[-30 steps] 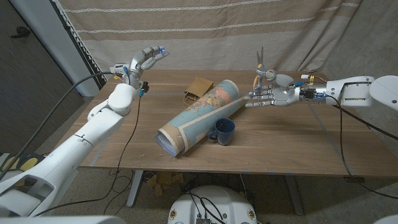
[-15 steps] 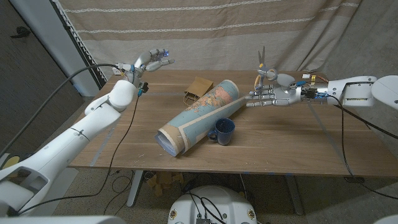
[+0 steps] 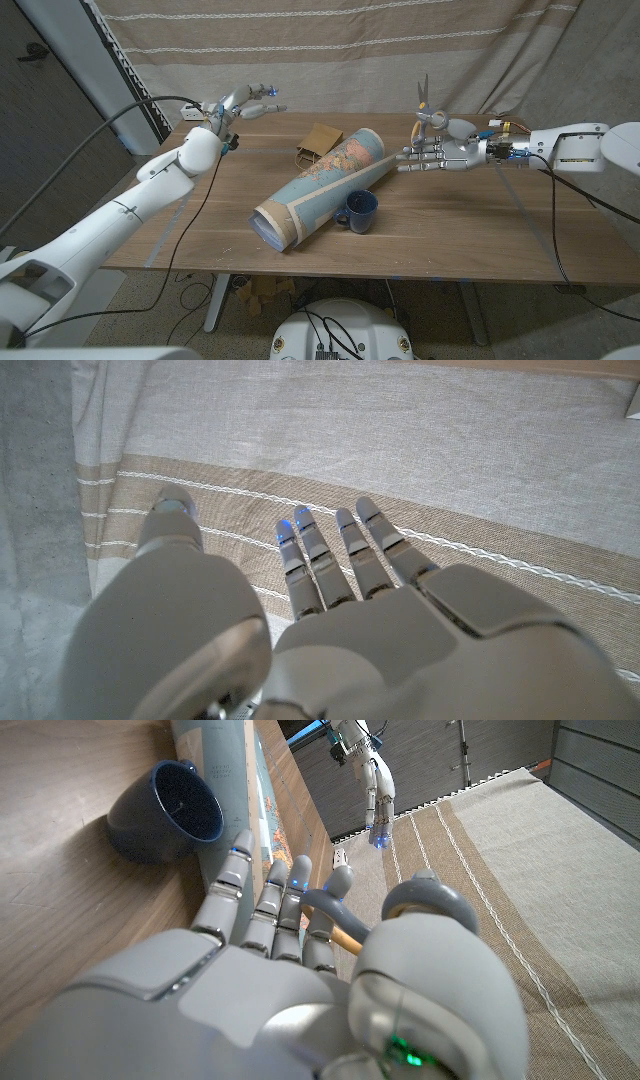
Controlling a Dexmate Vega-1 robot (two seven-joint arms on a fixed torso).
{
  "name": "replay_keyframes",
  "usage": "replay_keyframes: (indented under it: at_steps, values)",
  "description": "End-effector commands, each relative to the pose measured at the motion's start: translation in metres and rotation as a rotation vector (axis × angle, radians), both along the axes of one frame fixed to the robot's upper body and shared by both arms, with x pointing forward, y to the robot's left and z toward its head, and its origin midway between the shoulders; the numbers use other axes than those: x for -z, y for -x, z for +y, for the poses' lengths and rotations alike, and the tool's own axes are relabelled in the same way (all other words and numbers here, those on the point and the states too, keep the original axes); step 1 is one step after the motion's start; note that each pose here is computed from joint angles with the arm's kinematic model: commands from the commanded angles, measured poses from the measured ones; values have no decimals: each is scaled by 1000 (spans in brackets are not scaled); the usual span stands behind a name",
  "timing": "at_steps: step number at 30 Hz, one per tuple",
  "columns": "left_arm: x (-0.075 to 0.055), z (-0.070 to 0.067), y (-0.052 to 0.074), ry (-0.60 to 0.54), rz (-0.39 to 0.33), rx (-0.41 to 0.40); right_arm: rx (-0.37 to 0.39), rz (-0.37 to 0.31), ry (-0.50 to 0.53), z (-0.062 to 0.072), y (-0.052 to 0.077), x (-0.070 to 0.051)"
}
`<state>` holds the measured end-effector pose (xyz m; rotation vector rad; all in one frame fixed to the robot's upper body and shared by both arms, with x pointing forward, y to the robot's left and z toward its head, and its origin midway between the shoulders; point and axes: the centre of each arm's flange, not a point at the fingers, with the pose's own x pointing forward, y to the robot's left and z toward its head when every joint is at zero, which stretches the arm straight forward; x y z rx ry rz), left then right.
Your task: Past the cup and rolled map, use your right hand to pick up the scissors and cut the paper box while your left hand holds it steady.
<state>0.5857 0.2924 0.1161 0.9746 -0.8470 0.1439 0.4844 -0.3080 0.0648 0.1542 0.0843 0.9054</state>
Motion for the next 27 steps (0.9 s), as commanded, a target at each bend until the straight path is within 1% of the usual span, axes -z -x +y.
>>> replay_keyframes:
  at_steps: [1,3,9,10,11,13,21,23,27]
  values:
    - [1,-5,0,-91,-8,-52,4,-6,-4,-3,2,0]
    - [0,-6,1,-129,-18,-76,5,-7,-5,-3,3,1]
    - [1,-6,0,-173,-8,-101,3,-7,-9,-3,4,2]
    - [1,-7,-1,-206,-17,-120,2,-7,-9,-2,5,2]
    - [1,-7,-1,-208,-18,-121,3,-7,-9,-2,5,2]
    - [2,-7,-3,-256,-22,-143,7,-4,-8,-2,5,2]
    - [7,-10,-6,-360,-56,-201,12,-8,-10,0,7,2]
    - [9,-10,-7,-380,-53,-205,11,-6,-13,1,7,2]
    - [12,-11,-10,-407,-69,-228,15,-7,-10,3,5,1]
